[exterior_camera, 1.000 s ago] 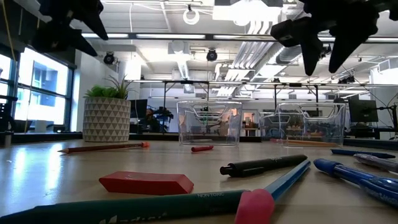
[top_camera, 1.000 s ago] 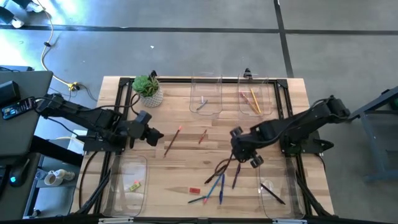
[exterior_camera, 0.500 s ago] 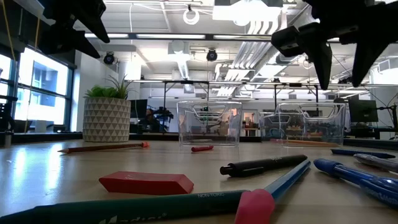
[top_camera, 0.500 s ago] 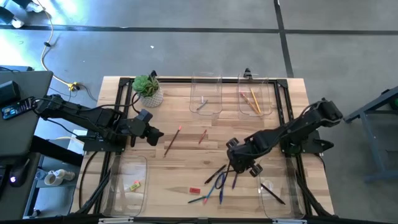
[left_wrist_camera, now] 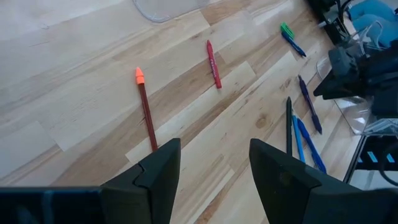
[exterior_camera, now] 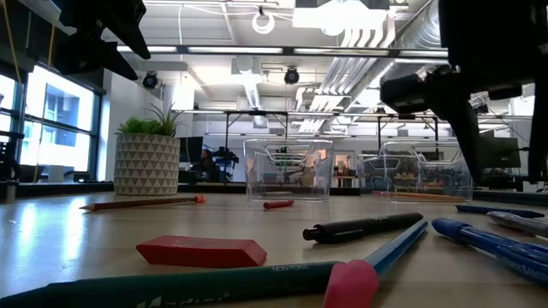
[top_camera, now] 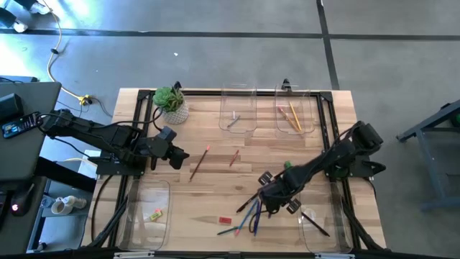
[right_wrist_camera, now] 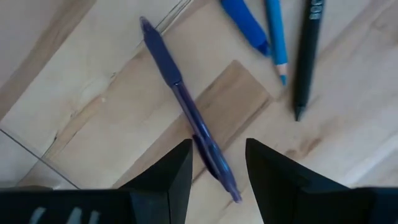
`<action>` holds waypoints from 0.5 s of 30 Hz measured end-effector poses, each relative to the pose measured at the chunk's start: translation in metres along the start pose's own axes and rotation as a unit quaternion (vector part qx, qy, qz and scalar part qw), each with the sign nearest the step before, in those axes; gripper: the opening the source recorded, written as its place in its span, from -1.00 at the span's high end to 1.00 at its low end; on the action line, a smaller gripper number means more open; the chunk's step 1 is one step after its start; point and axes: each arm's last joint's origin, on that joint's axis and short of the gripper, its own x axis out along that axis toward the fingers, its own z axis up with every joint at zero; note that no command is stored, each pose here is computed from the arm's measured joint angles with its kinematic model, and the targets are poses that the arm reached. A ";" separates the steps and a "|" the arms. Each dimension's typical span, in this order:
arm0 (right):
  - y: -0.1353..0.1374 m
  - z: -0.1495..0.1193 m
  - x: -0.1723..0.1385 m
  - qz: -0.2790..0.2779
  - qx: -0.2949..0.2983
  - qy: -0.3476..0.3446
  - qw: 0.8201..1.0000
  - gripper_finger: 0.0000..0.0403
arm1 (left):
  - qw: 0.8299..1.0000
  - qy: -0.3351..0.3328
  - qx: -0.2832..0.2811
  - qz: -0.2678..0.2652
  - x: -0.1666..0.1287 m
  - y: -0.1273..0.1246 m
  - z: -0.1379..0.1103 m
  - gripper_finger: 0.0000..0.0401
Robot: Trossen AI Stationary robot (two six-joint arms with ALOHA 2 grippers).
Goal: Sort crayons/erasers/pens/pencils in bins
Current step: Put the purple pen into the bottom right transparent bin
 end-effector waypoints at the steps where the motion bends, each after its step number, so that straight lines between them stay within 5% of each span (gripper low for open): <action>1: 0.001 0.001 0.002 0.001 -0.002 0.002 1.000 0.31 | 1.000 0.000 0.000 0.000 0.000 0.000 0.000 0.10; 15: 0.012 0.011 0.022 -0.008 -0.027 0.005 1.000 0.31 | 1.000 0.000 0.000 0.000 0.000 0.000 0.000 0.10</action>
